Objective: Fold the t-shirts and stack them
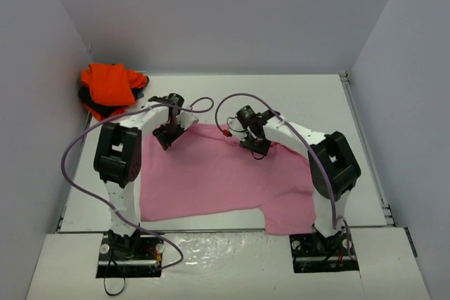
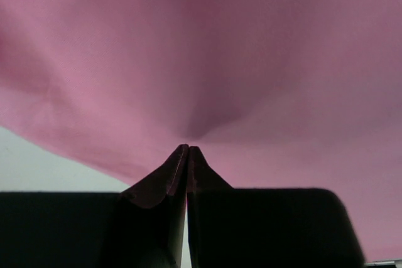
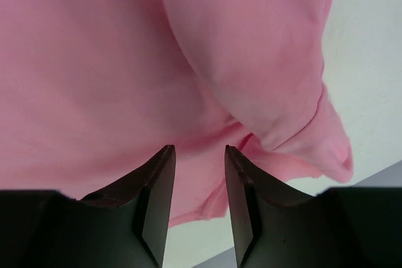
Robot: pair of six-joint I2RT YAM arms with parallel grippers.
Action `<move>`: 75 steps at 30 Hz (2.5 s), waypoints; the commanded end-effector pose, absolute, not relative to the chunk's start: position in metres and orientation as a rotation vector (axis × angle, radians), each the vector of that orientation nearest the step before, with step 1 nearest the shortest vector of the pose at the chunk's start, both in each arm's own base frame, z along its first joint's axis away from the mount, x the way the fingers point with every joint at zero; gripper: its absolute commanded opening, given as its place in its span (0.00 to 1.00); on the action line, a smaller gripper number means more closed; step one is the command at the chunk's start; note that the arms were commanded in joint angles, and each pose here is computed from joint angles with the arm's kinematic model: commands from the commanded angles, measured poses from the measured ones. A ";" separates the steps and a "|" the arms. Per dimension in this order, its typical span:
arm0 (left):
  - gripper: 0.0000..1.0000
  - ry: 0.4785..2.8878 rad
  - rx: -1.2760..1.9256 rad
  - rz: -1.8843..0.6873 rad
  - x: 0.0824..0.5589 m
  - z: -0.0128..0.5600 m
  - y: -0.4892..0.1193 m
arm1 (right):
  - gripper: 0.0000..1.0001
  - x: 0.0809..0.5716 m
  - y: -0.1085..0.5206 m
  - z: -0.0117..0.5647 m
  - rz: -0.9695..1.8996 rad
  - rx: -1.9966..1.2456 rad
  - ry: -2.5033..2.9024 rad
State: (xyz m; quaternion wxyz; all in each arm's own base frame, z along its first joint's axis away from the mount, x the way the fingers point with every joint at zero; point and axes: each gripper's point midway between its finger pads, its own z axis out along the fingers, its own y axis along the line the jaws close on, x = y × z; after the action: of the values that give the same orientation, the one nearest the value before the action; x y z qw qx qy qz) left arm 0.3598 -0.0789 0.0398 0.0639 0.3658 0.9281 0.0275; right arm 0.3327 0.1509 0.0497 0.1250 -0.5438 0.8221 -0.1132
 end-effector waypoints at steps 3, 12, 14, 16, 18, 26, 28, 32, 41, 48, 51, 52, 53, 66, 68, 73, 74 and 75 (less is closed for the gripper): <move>0.00 2.664 0.937 0.167 0.400 0.082 -0.082 | 0.34 0.357 0.206 0.112 -0.349 -1.497 2.124; 0.00 2.668 0.929 0.160 0.401 0.075 -0.083 | 0.35 0.360 0.220 0.078 -0.369 -1.553 2.138; 0.00 2.674 0.932 0.154 0.399 0.073 -0.084 | 0.32 0.366 0.221 0.067 -0.394 -1.569 2.148; 0.00 2.676 0.931 0.152 0.398 0.071 -0.084 | 0.27 0.372 0.223 0.058 -0.395 -1.574 2.157; 0.00 2.669 0.927 0.151 0.398 0.072 -0.084 | 0.26 0.378 0.227 0.050 -0.389 -1.586 2.165; 0.00 2.670 0.925 0.145 0.396 0.072 -0.084 | 0.01 0.393 0.228 0.033 -0.412 -1.595 2.187; 0.00 2.670 0.927 0.145 0.395 0.071 -0.084 | 0.00 0.395 0.228 0.033 -0.423 -1.591 2.186; 0.00 2.679 0.930 0.145 0.391 0.068 -0.082 | 0.00 0.404 0.221 0.044 -0.520 -1.540 2.171; 0.00 2.689 0.935 0.144 0.386 0.061 -0.081 | 0.00 0.439 0.197 0.129 -0.765 -1.260 2.073; 0.00 2.696 0.933 0.144 0.384 0.058 -0.080 | 0.00 0.490 0.166 0.164 -0.922 -1.000 2.042; 0.00 2.699 0.934 0.144 0.384 0.057 -0.080 | 0.00 0.518 0.156 0.159 -0.945 -0.964 2.055; 0.00 2.701 0.933 0.144 0.384 0.057 -0.080 | 0.00 0.527 0.156 0.162 -0.946 -0.949 2.048; 0.00 2.704 0.934 0.144 0.383 0.056 -0.080 | 0.00 0.536 0.154 0.161 -0.956 -0.931 2.049; 0.00 2.718 0.926 0.141 0.386 0.053 -0.081 | 0.99 0.645 0.066 0.152 -1.233 -0.476 1.857; 0.00 2.720 0.923 0.141 0.387 0.053 -0.082 | 1.00 0.647 0.057 0.157 -1.297 -0.413 1.782; 0.00 2.725 0.922 0.140 0.386 0.053 -0.082 | 1.00 0.647 0.045 0.231 -1.315 -0.183 1.587; 0.00 2.723 0.922 0.140 0.386 0.054 -0.082 | 1.00 0.644 0.045 0.245 -1.308 -0.169 1.575; 0.00 2.721 0.922 0.140 0.386 0.055 -0.082 | 1.00 0.641 0.044 0.259 -1.302 -0.156 1.563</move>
State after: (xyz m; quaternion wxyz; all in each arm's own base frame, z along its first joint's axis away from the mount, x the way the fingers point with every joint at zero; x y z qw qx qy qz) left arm 0.3726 -0.0775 0.0264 0.0968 0.3243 0.9399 0.0444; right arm 0.6507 0.0464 0.1118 0.3920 -0.2167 0.7234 -0.5255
